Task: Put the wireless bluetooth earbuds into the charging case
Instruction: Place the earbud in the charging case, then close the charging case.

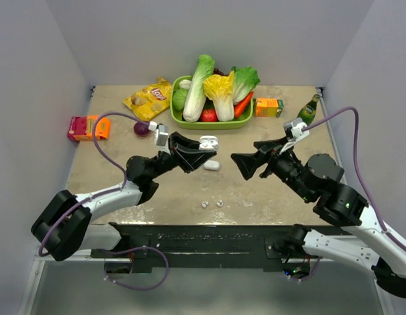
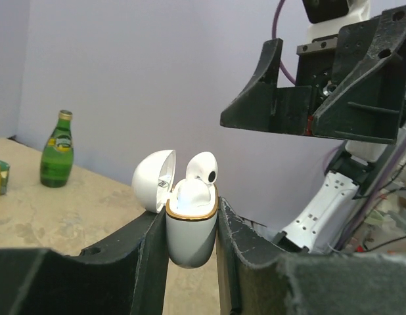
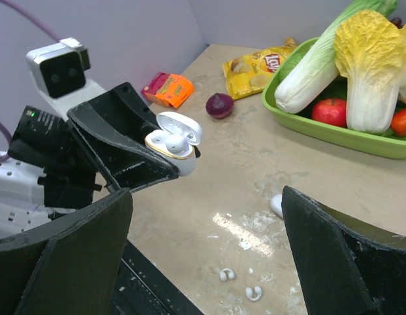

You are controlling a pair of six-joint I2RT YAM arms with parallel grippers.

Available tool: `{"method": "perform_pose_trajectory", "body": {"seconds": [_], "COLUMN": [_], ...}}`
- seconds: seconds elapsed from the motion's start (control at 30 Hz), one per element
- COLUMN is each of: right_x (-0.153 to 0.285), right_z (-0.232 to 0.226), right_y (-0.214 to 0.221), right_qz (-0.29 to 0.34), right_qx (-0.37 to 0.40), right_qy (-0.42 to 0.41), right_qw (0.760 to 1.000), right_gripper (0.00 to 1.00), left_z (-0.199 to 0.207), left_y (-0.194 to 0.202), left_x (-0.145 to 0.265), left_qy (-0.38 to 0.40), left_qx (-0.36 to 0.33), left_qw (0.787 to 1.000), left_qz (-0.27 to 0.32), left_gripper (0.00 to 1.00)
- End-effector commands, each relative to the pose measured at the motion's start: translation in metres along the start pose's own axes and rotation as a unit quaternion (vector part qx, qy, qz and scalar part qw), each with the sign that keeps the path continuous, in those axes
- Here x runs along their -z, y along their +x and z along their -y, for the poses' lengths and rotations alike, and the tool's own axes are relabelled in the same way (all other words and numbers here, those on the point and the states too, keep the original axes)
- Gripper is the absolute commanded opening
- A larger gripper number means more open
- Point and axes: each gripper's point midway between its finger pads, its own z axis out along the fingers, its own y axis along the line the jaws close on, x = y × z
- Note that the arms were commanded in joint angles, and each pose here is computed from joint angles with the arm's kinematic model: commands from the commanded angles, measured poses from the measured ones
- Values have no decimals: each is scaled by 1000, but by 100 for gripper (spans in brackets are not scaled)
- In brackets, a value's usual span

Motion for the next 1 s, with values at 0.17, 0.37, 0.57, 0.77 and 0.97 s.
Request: {"method": "perform_pose_trajectory", "body": {"seconds": [0.17, 0.37, 0.57, 0.77, 0.97], "right_x": [-5, -8, -12, -12, -12], "right_z": [-25, -34, -37, -37, -39], "right_y": [10, 22, 23, 18, 10], "right_qz": [-11, -22, -23, -14, -5], "right_qx": [29, 46, 54, 53, 52], "right_qy": [-79, -111, -119, -118, -117], "right_qw": [996, 993, 991, 991, 992], "right_gripper": [98, 98, 98, 98, 98], "left_z": [114, 129, 144, 147, 149], "left_y": [-75, -77, -80, -78, -75], "left_x": [20, 29, 37, 39, 39], "left_qy": [250, 273, 292, 299, 305], "left_qx": [-75, -100, -140, -144, -147], "left_qw": [958, 950, 939, 936, 934], "left_qz": [120, 116, 119, 115, 110], "left_gripper": [0, 0, 0, 0, 0]}}
